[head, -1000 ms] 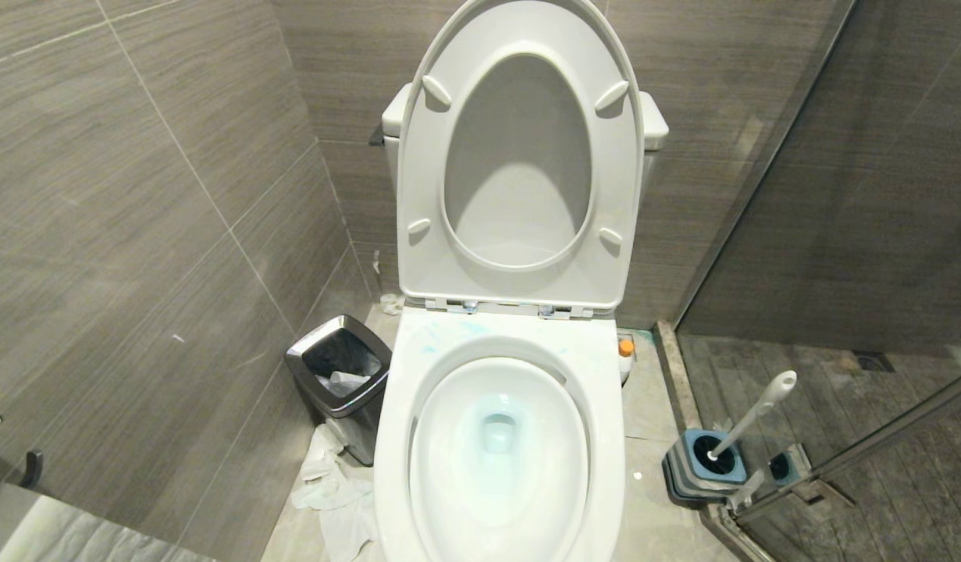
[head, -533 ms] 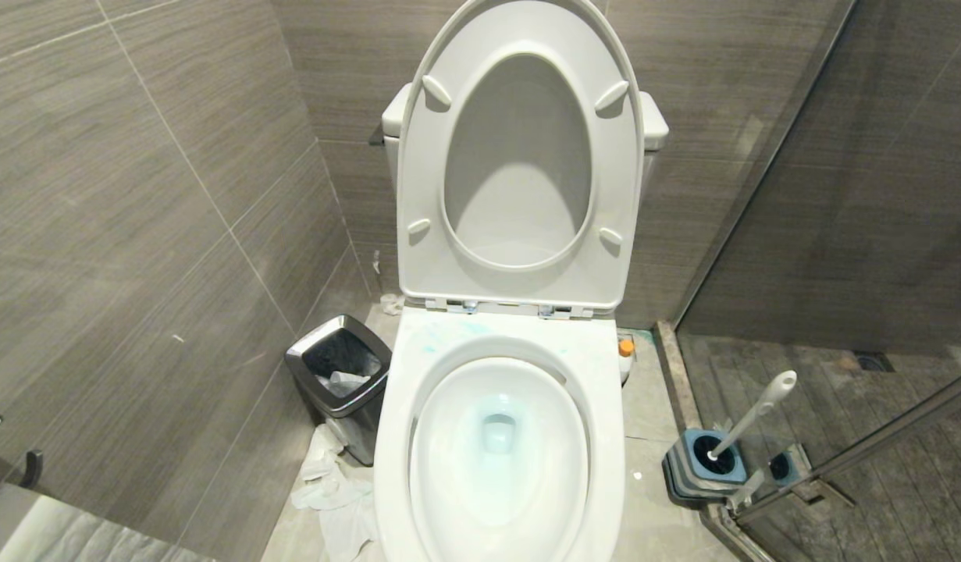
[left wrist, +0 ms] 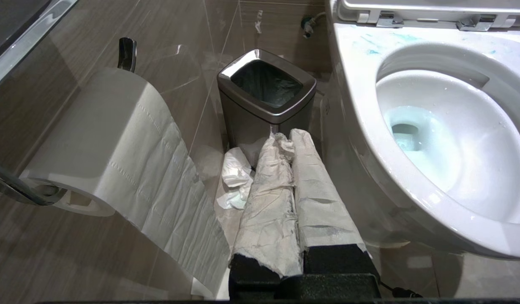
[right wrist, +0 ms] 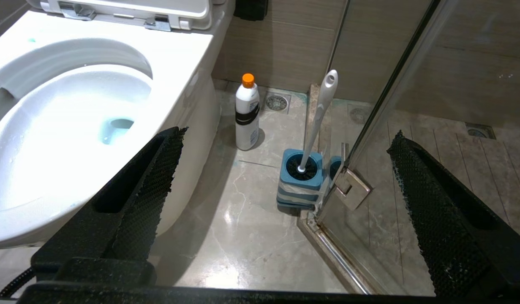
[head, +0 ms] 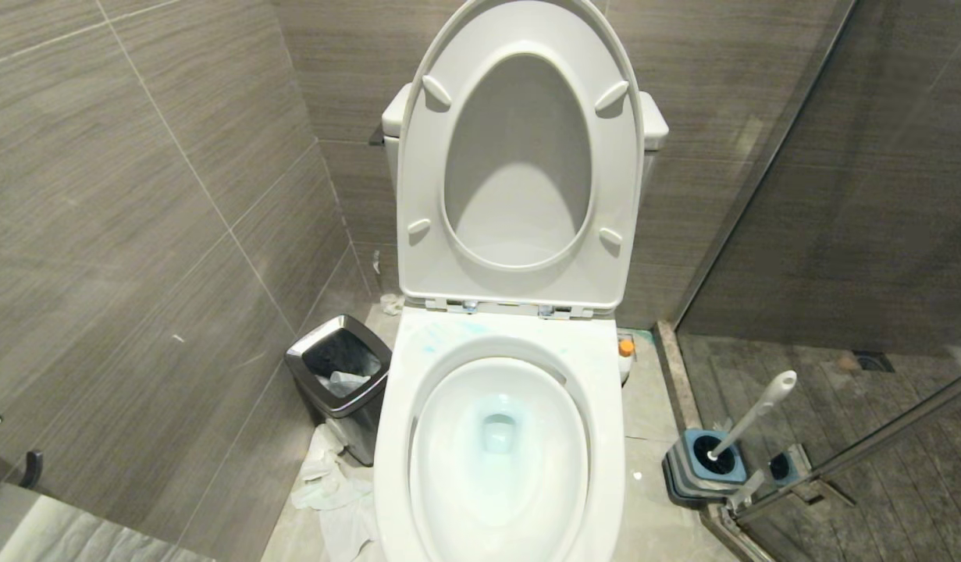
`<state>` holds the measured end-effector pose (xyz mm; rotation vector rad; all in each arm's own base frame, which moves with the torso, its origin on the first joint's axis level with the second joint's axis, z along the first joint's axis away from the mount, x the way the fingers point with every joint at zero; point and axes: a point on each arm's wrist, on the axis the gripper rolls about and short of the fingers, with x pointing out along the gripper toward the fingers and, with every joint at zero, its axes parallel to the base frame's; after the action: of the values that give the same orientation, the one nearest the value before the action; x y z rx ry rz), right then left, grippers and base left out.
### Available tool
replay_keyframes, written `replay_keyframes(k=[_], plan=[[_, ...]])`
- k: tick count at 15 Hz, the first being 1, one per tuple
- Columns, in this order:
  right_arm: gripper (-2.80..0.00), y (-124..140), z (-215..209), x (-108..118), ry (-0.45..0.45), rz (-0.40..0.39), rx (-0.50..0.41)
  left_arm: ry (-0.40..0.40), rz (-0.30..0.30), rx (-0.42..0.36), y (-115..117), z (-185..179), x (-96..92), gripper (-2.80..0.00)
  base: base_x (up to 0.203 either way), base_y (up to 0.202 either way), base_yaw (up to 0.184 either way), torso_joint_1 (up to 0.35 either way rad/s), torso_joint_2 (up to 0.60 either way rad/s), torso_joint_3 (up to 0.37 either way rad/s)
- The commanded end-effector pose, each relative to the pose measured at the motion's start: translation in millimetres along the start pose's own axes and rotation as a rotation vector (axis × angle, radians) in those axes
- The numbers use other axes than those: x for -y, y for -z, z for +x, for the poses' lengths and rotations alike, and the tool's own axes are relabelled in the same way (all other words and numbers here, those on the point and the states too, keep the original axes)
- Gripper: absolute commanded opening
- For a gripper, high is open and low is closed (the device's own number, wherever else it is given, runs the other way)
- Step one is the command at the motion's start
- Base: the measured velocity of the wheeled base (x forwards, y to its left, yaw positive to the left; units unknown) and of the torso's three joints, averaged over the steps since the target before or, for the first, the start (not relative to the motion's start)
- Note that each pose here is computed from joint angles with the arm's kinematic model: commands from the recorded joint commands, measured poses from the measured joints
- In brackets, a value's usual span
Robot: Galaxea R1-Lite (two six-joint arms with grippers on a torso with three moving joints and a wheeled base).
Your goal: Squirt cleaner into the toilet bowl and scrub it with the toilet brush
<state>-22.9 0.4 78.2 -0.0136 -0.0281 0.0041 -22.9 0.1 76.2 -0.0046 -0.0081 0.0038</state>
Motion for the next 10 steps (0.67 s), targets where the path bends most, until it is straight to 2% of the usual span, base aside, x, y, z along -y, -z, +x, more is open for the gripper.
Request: replay_keyframes(k=[1, 10], plan=[[0.00, 2.9, 0.7, 0.0, 0.000, 0.000, -0.010, -0.001, -0.001, -0.007, 1.7, 0.5, 0.0, -2.80, 0.000, 0.000, 0.000, 0.000, 0.00, 0.000], [0.00, 2.9, 0.7, 0.0, 0.000, 0.000, -0.010, -0.001, -0.001, -0.007, 1.6, 0.5, 0.0, -2.80, 0.000, 0.000, 0.000, 0.000, 0.00, 0.000]])
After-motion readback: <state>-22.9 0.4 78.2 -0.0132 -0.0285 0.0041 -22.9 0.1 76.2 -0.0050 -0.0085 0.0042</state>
